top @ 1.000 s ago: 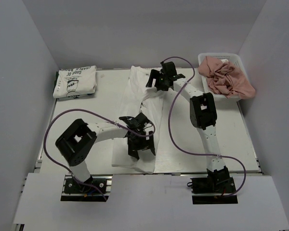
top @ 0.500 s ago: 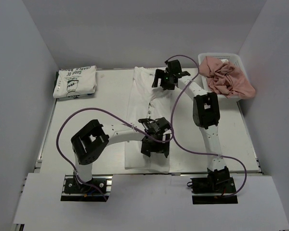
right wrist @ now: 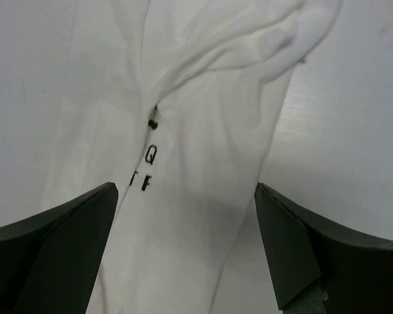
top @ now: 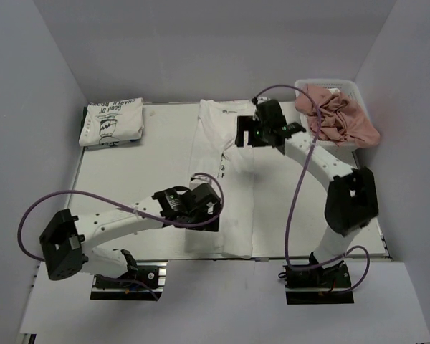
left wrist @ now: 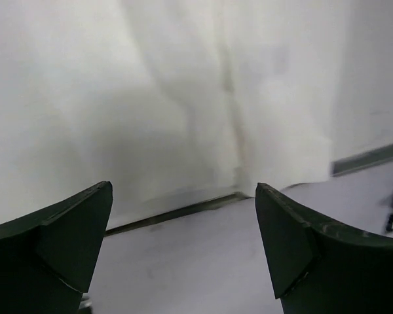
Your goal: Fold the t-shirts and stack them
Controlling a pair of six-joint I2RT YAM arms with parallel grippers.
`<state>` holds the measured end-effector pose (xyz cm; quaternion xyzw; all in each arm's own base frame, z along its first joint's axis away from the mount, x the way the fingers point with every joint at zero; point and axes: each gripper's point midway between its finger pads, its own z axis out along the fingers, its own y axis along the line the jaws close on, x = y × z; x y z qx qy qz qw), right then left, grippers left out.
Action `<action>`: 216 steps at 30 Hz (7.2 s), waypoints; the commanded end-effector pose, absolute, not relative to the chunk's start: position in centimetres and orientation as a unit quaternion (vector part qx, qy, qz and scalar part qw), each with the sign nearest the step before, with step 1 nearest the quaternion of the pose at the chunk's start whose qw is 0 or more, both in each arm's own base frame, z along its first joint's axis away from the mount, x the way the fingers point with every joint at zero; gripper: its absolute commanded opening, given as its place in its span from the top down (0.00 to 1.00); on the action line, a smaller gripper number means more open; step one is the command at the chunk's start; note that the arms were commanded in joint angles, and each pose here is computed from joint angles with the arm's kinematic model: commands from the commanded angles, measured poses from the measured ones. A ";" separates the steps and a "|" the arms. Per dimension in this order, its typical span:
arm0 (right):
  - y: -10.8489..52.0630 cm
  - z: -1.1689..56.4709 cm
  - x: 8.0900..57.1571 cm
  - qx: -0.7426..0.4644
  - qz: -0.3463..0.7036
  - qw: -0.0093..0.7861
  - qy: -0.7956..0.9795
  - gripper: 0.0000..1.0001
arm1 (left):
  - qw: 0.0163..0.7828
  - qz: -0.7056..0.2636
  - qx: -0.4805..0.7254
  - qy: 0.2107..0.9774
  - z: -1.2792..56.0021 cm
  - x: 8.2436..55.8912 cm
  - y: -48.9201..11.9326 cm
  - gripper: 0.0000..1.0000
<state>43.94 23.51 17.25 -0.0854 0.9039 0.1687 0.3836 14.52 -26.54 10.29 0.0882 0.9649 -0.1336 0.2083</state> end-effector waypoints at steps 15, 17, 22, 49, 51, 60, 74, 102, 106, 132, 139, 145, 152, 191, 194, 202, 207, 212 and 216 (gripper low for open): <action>21.7 7.2 15.0 -0.093 0.285 0.162 0.940 0.09 | 0.198 -0.186 -0.025 0.962 4.0 11.2 -20.2 0.00; 22.0 6.3 13.5 -0.092 0.293 0.136 0.942 0.09 | 0.187 -0.180 -0.022 0.965 3.3 10.9 -20.1 0.00; 22.0 4.6 10.7 -0.095 0.293 0.093 0.947 0.09 | 0.155 -0.167 -0.020 0.974 2.0 10.1 -19.9 0.00; 23.1 4.5 5.1 -0.128 0.281 0.049 0.950 1.00 | 0.059 -0.197 0.042 0.978 4.2 6.5 -21.0 1.00; 23.5 5.3 6.2 -0.129 0.273 0.076 0.950 1.00 | 0.098 -0.197 0.042 0.975 5.8 8.2 -21.7 1.00; 22.8 8.2 13.8 -0.067 0.188 0.242 0.949 1.00 | 0.247 -0.085 -0.011 0.965 10.5 16.9 -21.5 1.00; 24.0 16.9 29.4 0.025 0.104 0.490 0.865 1.00 | 0.347 -0.068 -0.092 0.931 16.6 31.7 -23.4 1.00; 27.0 15.5 42.5 -0.037 0.169 0.459 0.871 0.10 | 0.380 -0.045 -0.093 0.919 16.3 47.3 -21.9 0.00; 28.4 14.8 38.5 -0.081 0.242 0.437 0.862 0.10 | 0.363 -0.032 -0.115 0.924 15.6 42.7 -19.2 0.00; 38.5 10.1 51.4 -0.062 0.333 0.390 0.857 0.10 | 0.255 -0.094 -0.134 0.953 8.6 29.2 -16.3 0.00; 34.5 15.3 49.2 -0.121 0.329 0.422 0.836 0.10 | 0.267 -0.088 -0.122 0.952 7.9 30.7 -16.7 0.00; 28.0 19.1 41.6 -0.070 0.327 0.467 0.819 0.10 | 0.256 -0.069 -0.118 0.957 6.6 32.1 -16.7 0.11; 21.8 14.3 33.1 -0.030 0.283 0.438 0.853 0.10 | 0.225 -0.094 -0.115 0.963 3.9 32.5 -17.5 0.37; 19.4 7.9 20.8 -0.006 0.290 0.224 0.930 1.00 | 0.179 -0.243 -0.035 0.953 8.7 23.4 -20.4 1.00; 19.9 12.0 20.2 -0.026 0.323 0.247 0.913 1.00 | 0.227 -0.283 -0.008 0.932 13.0 23.5 -21.0 1.00; 19.8 19.7 21.4 -0.042 0.342 0.318 0.883 1.00 | 0.317 -0.354 0.051 0.878 21.8 25.0 -22.9 1.00; 19.0 22.1 24.3 -0.007 0.313 0.365 0.876 1.00 | 0.369 -0.341 0.024 0.865 24.4 29.0 -22.8 1.00; 19.0 23.4 27.3 0.014 0.305 0.392 0.868 1.00 | 0.393 -0.276 -0.016 0.877 24.1 33.2 -22.1 1.00; 18.5 23.7 30.2 0.037 0.292 0.409 0.864 1.00 | 0.411 -0.273 -0.018 0.870 25.2 36.7 -23.1 1.00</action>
